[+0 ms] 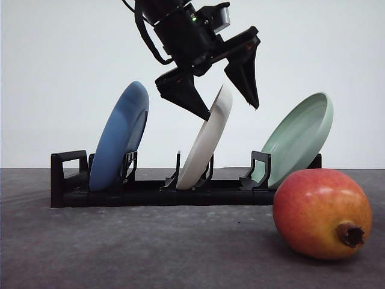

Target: Place pomegranate in white plate

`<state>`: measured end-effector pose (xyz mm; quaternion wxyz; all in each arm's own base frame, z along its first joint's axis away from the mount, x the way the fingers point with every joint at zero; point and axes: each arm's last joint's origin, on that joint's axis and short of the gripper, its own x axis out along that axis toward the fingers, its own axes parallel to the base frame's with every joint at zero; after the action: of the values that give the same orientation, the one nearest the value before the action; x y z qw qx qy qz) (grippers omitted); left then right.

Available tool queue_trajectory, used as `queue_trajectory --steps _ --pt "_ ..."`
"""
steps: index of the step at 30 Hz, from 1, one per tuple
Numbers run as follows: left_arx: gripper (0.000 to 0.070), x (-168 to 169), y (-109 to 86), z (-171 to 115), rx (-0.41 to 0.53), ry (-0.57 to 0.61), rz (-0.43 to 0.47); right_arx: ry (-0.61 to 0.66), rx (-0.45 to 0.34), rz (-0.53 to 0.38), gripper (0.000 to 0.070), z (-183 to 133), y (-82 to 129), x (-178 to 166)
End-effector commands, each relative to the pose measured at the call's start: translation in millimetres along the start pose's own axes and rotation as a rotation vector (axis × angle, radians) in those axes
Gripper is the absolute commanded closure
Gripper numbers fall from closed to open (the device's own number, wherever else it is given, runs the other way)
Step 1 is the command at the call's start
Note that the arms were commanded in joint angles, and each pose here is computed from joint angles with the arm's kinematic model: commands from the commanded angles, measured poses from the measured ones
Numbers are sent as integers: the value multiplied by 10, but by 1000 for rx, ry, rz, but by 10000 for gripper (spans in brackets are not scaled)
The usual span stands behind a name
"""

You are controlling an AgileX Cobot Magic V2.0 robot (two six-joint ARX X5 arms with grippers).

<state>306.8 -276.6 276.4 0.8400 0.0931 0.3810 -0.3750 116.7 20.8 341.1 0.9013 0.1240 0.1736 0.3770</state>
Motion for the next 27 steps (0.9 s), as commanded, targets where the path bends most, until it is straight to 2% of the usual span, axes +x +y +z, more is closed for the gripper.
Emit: queue_trajectory --steps 1,2,5,7,14,19,24,27 --pt "183 49 -39 55 15 -13 -7 -14 -27 3 67 48 22 -12" --pt "254 49 -39 56 15 -14 -7 -14 -27 3 67 48 22 -12" --pt "553 47 -43 60 16 -17 -7 -14 -28 5 68 48 24 -10" --pt "694 48 -42 54 14 -11 -7 -13 -28 6 68 47 25 -9" --pt "700 40 -37 45 6 6 -5 -13 -28 6 68 47 25 -9" --pt "700 -86 -66 138 -6 -10 -7 -13 -28 6 68 47 25 -9" --pt "700 -387 -134 274 -3 -80 -14 -13 -28 6 68 47 25 -9" --pt "700 -676 -187 334 -18 -141 -22 -13 -28 6 68 47 25 -9"
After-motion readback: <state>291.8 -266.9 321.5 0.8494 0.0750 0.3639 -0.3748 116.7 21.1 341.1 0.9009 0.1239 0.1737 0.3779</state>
